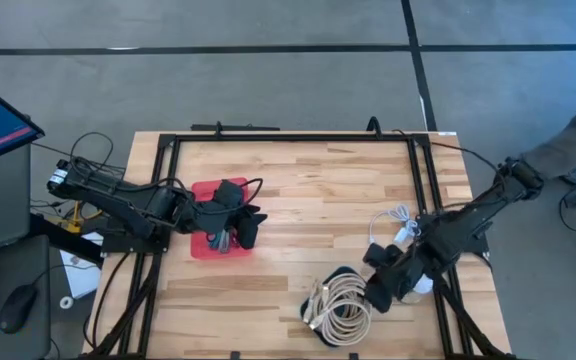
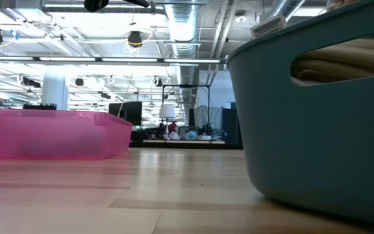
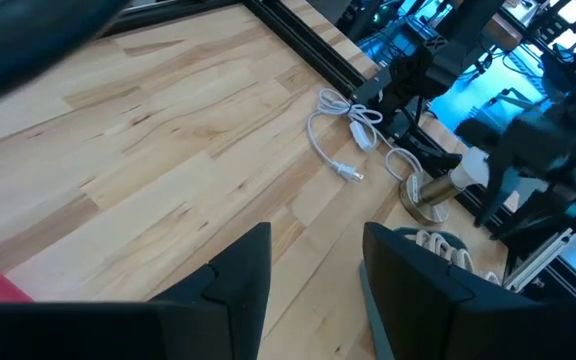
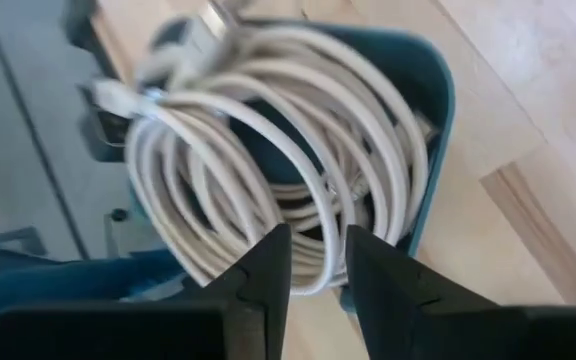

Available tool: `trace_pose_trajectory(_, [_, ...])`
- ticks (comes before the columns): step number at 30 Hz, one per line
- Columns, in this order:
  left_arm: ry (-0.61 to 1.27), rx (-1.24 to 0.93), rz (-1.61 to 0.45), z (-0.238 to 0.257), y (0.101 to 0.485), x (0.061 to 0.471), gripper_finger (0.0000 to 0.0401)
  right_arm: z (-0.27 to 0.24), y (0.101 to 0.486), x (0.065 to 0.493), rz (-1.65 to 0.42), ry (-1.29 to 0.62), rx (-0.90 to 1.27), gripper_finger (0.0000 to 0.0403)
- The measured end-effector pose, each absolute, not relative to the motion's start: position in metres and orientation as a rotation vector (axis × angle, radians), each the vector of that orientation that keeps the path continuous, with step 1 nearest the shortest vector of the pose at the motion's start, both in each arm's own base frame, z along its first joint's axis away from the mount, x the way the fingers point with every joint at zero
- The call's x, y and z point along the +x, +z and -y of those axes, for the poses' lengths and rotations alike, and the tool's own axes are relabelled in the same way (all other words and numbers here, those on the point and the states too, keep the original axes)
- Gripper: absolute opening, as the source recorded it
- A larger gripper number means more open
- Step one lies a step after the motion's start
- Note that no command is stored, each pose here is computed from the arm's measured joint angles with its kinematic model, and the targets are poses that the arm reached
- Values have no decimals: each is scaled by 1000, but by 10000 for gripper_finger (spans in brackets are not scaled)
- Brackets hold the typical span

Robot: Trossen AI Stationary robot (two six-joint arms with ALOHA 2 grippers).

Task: Pick & Place USB Port
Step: Return to Home Position

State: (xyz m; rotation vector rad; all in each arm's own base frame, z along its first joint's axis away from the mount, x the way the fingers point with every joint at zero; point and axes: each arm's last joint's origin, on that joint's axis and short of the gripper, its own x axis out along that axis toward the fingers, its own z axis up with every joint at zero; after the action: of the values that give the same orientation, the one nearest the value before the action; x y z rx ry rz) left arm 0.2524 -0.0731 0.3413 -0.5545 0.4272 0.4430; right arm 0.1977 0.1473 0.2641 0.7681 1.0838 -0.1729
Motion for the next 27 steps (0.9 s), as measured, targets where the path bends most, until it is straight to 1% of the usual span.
trace_pose_trajectory(5, [445,-552,-431,73,341,252,159,-131,291,185,-972,-97,814,85])
trace_pose_trajectory(9, [445,-552,-431,73,341,252,159,-118,318,173,-787,4,794,79])
trace_pose_trajectory(14, [414,-483,-425,74,343,254,153,-107,355,163,-448,151,666,75])
trace_pose_trajectory(17, [364,-408,-394,76,348,256,141,-101,376,156,-245,206,546,75])
trace_pose_trajectory(20, [276,-326,-358,79,357,255,126,-96,392,150,-93,234,431,75])
trace_pose_trajectory(23, [209,-257,-320,82,367,249,110,-92,400,145,-22,236,363,75])
trace_pose_trajectory(27, [167,-219,-282,82,379,234,90,-87,400,139,-20,227,289,75])
